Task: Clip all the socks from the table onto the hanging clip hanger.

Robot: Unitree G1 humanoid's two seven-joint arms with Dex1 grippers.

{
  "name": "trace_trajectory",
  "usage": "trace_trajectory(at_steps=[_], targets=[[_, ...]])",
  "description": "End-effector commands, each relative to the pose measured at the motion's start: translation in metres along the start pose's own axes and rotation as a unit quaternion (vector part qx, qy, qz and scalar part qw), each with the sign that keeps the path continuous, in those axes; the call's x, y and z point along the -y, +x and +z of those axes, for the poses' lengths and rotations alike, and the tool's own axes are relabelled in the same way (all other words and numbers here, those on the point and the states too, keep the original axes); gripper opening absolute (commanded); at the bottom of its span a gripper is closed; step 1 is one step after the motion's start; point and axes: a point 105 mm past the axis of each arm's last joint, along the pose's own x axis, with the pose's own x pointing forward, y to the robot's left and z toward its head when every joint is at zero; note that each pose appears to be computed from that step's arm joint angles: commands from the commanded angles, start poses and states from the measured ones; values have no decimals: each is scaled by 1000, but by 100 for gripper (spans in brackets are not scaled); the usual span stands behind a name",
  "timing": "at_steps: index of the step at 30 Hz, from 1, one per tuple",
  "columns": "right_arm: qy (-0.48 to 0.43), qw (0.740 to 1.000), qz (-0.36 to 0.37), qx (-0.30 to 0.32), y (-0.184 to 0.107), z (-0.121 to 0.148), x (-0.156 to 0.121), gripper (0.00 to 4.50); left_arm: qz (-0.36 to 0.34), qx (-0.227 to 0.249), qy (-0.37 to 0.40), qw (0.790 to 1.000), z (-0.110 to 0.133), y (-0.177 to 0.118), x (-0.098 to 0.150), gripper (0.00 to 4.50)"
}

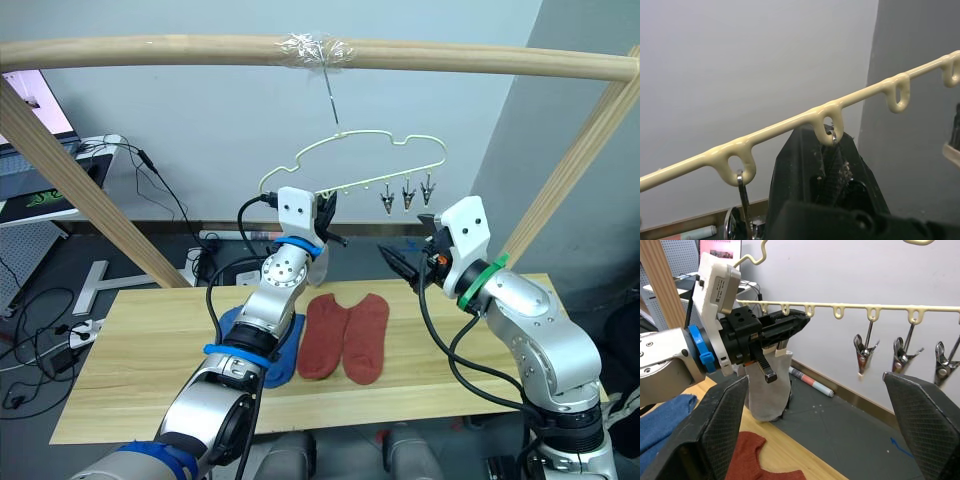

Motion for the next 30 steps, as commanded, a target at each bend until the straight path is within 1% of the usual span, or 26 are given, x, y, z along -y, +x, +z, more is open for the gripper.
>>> trace_trajectory(at_steps=[1, 3, 4, 6, 7, 8, 10, 14, 18, 22, 25, 27, 30], targets=[[-16, 1000, -2, -13, 1, -8, -8, 450, -32, -14, -85, 996, 4, 0, 4, 1], [-26, 997, -10, -65, 3, -35, -9, 450, -58, -43, -148, 986, 1, -2, 6, 1], [-24, 996, -15, -84, 5, -48, -10, 450, -72, -62, -184, 978, -1, -4, 6, 1], [-22, 994, -18, -106, 11, -72, -15, 450, -90, -106, -291, 946, -6, -7, 6, 1], [-23, 993, -16, -116, 15, -83, -19, 450, -98, -123, -332, 930, -6, -9, 5, 1], [-24, 991, -12, -130, 19, -96, -23, 450, -112, -138, -364, 914, -6, -11, 4, 1], [-24, 988, -2, -152, 28, -117, -32, 450, -127, -161, -406, 890, -5, -15, -1, 1], [-3, 981, 8, -194, 47, -153, -47, 450, -142, -183, -445, 865, 0, -18, -10, 1], [18, 970, -4, -242, 62, -188, -52, 450, -161, -186, -461, 853, 9, -20, -12, 1], [61, 957, -28, -284, 66, -219, -51, 450, -159, -186, -481, 842, 12, -22, -14, 1], [34, 951, -30, -307, 61, -235, -47, 391, -155, -189, -491, 836, 12, -24, -16, 0], [24, 949, -19, -312, 56, -240, -48, 327, -156, -191, -501, 830, 13, -26, -18, 0], [0, 951, 2, -310, 47, -241, -51, 215, -150, -194, -521, 818, 12, -29, -22, 0]])
